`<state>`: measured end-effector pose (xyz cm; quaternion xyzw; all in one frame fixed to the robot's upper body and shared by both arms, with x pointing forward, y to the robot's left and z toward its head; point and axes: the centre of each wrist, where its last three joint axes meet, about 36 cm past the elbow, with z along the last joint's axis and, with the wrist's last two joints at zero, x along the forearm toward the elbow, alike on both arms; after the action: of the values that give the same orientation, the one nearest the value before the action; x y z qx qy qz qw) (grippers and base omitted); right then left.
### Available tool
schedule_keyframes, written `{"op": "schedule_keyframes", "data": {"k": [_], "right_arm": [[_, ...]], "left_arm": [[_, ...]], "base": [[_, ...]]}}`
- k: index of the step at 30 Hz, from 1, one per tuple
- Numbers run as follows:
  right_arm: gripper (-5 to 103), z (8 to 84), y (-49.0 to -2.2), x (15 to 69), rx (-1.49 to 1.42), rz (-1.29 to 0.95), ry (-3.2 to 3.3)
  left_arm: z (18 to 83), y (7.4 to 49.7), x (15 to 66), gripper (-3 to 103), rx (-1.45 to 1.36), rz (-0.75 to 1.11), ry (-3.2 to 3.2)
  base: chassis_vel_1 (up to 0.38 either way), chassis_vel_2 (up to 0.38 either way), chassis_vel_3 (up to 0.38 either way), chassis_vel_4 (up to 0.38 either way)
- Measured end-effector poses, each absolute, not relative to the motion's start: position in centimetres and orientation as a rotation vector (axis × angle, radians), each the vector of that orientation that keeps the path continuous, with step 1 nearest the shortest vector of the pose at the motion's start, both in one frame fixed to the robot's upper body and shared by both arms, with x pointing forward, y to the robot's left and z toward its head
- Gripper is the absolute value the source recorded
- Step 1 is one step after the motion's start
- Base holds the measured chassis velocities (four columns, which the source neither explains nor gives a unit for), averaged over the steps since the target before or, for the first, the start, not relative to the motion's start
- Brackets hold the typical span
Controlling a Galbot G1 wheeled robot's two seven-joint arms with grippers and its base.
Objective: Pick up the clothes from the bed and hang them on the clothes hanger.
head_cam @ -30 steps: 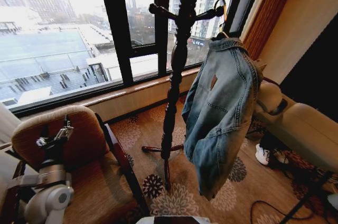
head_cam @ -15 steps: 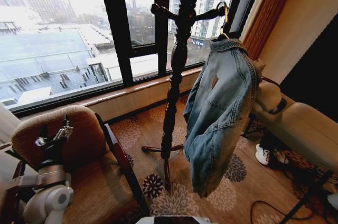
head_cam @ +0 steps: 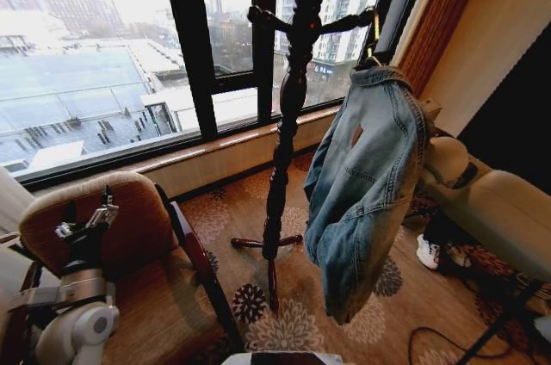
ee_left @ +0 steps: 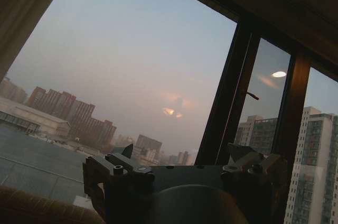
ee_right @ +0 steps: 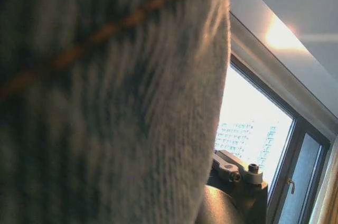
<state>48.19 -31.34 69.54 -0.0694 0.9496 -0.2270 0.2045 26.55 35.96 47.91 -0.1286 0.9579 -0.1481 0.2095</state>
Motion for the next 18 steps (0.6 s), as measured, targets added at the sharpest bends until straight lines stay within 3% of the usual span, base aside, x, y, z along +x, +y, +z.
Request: {"op": "schedule_keyframes", "data": {"k": [18], "right_arm": [[15, 70.44, -31.23, 48.00, -0.196, -0.636, 2.635]], "left_arm": [[47.81, 35.99, 26.26, 100, -0.363, -0.410, 2.662]], "base": [[0.000, 0.000, 0.000, 0.000]]}}
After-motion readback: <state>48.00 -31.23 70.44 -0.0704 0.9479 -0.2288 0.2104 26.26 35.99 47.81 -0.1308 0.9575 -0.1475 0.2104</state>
